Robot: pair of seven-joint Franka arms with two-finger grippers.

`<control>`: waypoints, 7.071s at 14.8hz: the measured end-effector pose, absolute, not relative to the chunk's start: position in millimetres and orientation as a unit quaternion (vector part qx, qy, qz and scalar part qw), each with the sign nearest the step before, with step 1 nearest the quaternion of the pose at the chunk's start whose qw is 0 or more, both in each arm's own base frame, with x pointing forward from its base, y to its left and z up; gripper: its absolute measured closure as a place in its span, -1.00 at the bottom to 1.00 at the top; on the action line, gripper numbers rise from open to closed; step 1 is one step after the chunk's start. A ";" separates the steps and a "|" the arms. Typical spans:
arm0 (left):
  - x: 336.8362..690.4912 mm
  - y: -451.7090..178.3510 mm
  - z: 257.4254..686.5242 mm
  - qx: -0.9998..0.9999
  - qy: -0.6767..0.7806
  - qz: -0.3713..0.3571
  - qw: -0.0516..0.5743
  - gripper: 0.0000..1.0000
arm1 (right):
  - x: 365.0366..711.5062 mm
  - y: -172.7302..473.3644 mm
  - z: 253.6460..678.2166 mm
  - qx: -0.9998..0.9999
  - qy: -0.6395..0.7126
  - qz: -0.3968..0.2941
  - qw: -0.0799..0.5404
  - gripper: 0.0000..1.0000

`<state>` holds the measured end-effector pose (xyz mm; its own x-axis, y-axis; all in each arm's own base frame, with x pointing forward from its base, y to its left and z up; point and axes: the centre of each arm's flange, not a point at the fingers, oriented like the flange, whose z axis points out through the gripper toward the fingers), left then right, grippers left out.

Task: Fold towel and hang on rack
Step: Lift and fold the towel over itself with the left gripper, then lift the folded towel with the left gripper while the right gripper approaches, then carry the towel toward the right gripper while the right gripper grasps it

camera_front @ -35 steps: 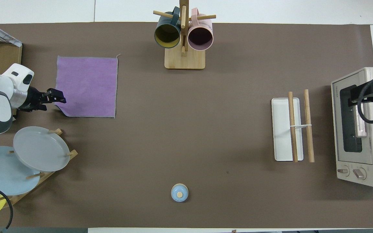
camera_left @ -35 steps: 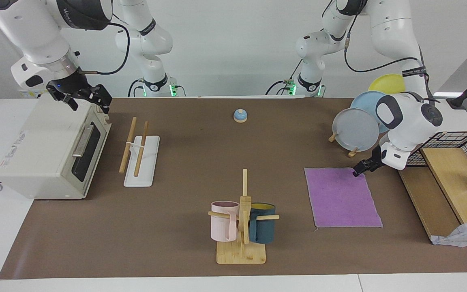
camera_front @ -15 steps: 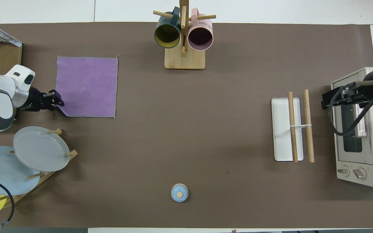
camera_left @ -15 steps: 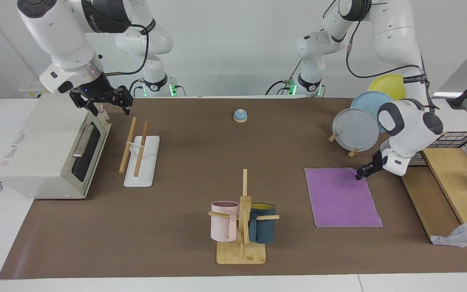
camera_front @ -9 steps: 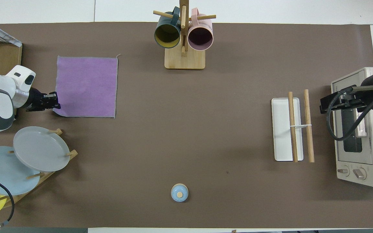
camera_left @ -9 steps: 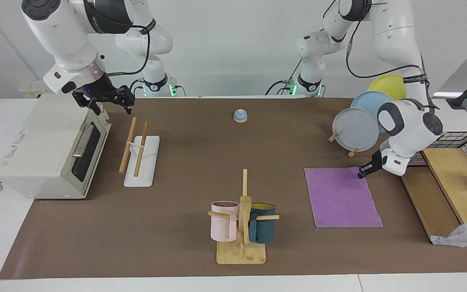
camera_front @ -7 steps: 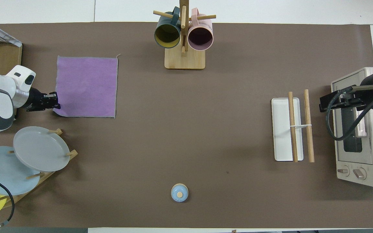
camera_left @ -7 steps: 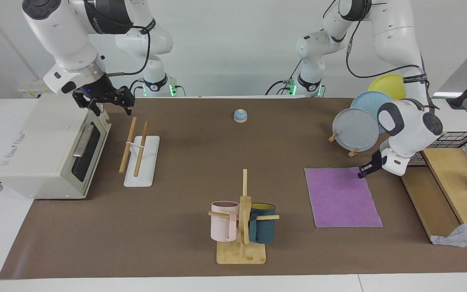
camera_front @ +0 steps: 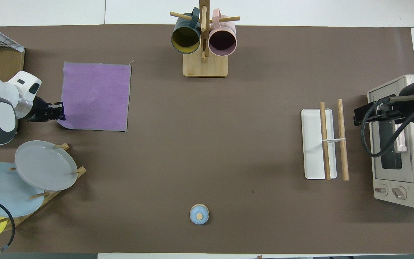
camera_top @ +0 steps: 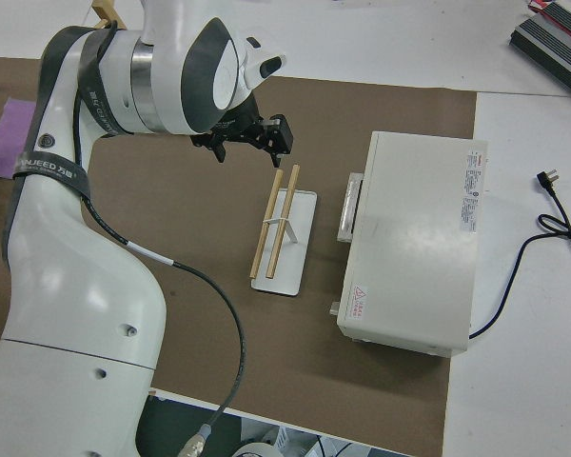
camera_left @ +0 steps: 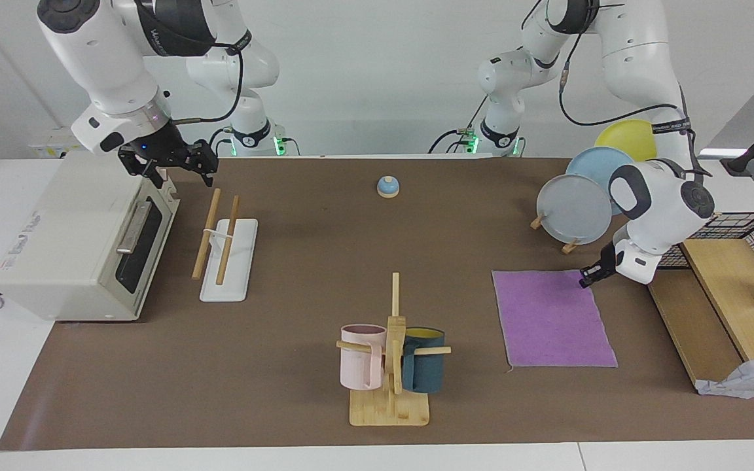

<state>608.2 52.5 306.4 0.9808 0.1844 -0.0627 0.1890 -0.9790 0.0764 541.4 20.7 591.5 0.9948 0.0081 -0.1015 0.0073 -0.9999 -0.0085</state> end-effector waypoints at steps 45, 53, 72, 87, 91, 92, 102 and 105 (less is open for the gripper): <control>545.0 -118.4 292.3 0.981 0.106 -0.048 0.158 -0.44 | 526.7 65.8 593.6 -0.938 0.243 0.138 0.206 -1.00; 539.6 -115.3 289.0 0.979 0.115 -0.051 0.161 0.43 | 530.0 74.6 591.3 -0.911 0.307 0.141 0.239 -1.00; 576.6 -136.5 444.7 0.917 0.328 -0.114 0.194 0.95 | 528.0 188.2 589.1 -0.783 0.553 0.136 0.248 -1.00; 501.3 -293.9 556.2 0.738 0.634 -0.175 0.154 0.95 | 476.7 336.0 551.9 -0.738 0.598 0.165 0.266 -1.00; 495.9 -299.4 560.9 0.720 0.654 -0.178 0.150 0.95 | 477.9 340.8 538.4 -0.735 0.601 0.178 0.258 -1.00; 495.2 -300.5 560.9 0.718 0.656 -0.179 0.149 0.95 | 480.2 341.6 534.1 -0.731 0.602 0.187 0.261 -1.00; 492.7 -304.5 560.9 0.707 0.668 -0.182 0.145 0.95 | 492.4 341.7 520.0 -0.743 0.579 0.184 0.282 -0.36; 492.2 -305.3 560.9 0.705 0.670 -0.183 0.144 0.95 | 494.2 341.9 514.7 -0.744 0.578 0.184 0.279 -0.05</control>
